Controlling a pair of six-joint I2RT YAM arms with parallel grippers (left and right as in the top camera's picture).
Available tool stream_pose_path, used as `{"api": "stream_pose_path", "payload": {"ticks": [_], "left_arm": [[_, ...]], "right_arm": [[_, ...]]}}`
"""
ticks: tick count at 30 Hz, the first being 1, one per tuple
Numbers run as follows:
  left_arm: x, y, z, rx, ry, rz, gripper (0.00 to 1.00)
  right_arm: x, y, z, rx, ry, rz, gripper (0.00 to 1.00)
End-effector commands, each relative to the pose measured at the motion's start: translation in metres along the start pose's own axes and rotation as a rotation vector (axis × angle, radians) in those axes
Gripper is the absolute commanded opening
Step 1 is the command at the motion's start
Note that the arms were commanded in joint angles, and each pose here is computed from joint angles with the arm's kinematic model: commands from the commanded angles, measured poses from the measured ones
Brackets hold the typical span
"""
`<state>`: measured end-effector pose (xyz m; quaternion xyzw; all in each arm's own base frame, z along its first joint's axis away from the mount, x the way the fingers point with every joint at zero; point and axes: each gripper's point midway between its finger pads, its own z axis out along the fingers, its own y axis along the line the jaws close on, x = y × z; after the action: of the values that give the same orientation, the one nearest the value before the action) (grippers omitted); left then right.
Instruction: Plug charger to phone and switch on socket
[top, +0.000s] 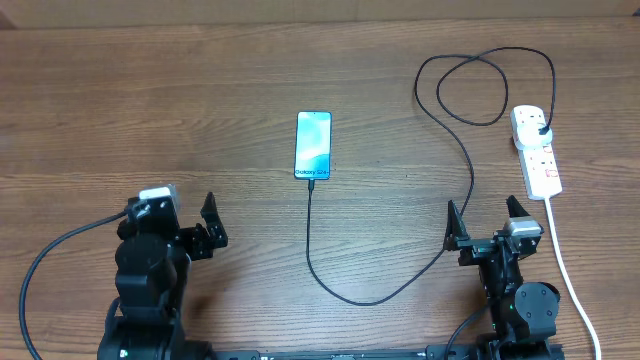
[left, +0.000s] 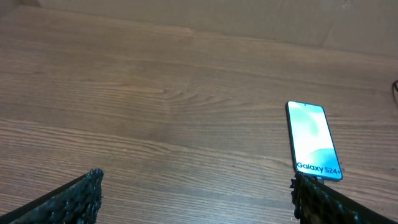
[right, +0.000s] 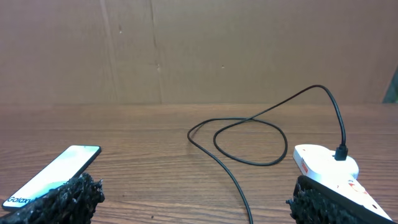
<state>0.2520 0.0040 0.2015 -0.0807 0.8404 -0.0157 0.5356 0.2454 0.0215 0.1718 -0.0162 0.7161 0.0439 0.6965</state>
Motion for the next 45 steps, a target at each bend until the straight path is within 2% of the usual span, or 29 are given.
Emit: {"api": "stream_pose_path", "payload": {"ticks": [1,9,33,40,45], "left_arm": [[0.004,-0.001,-0.002,0.014,-0.017,-0.009,0.99],[0.004,0.000,-0.002,0.026,-0.101,-0.018,0.99],[0.011,0.013,-0.001,0.049,-0.495,-0.073,1.00],[0.014,0.018,0.001,0.013,-0.489,-0.055,1.00],[0.039,0.018,0.013,0.002,-0.377,0.015,0.99]], "right_arm": [[0.002,-0.002,0.000,0.008,-0.005,0.003,1.00],[0.002,-0.002,0.000,0.009,-0.005,0.003,1.00],[0.002,-0.002,0.000,0.009,-0.005,0.003,1.00],[0.002,-0.002,0.000,0.009,-0.005,0.003,1.00],[0.002,-0.002,0.000,0.008,-0.005,0.003,1.00]]}}
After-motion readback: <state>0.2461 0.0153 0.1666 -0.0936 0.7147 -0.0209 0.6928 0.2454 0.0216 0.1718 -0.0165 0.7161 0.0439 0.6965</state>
